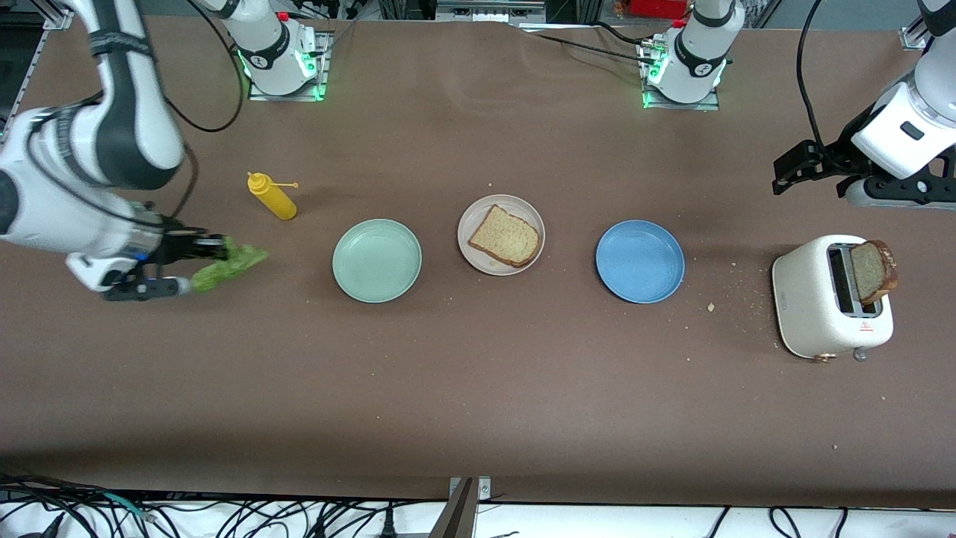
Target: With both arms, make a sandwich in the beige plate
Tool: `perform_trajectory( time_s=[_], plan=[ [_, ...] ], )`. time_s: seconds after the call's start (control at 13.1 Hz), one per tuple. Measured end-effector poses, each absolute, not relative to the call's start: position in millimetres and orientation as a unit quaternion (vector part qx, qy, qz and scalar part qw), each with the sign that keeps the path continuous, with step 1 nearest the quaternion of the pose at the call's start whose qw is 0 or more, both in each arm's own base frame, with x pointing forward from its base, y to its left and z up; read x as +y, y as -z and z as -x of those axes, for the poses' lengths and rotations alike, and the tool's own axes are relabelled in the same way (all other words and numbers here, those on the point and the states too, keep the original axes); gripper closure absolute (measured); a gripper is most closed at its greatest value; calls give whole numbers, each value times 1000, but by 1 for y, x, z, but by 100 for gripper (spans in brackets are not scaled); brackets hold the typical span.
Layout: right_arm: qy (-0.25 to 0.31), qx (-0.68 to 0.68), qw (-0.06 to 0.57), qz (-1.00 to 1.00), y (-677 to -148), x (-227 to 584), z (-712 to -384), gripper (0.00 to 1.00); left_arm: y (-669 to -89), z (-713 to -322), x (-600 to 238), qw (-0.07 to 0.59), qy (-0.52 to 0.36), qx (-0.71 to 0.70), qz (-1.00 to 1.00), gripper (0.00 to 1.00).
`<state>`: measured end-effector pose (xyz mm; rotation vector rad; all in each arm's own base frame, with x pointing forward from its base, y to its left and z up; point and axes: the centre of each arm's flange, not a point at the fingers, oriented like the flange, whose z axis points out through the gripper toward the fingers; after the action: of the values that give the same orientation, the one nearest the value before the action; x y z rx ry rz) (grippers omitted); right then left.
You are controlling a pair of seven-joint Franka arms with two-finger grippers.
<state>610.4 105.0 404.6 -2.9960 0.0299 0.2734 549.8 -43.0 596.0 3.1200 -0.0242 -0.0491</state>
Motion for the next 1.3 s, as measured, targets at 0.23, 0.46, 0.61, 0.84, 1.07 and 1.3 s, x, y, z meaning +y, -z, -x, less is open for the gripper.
perform_trajectory(
  time_s=[0.23,0.46,0.61,0.84,1.07,1.3],
  plan=[
    [-109,83,69,988,-406,238,-576,93,-596,-550,-41,11,16,-6,-1000,0],
    [-111,76,81,988,-399,342,-532,93,-596,-550,-41,11,16,-6,-1000,0],
    [-98,66,91,989,-381,397,-505,93,-596,-550,-41,11,16,-6,-1000,0],
    [-74,94,93,988,-319,460,-475,93,-596,-550,-41,11,16,-6,-1000,0],
    [-79,130,90,984,-262,486,-458,93,-596,-550,-40,11,16,-5,-1000,0],
    [-84,149,90,981,-244,498,-446,93,-594,-551,-36,11,18,3,-1000,0]
  ],
)
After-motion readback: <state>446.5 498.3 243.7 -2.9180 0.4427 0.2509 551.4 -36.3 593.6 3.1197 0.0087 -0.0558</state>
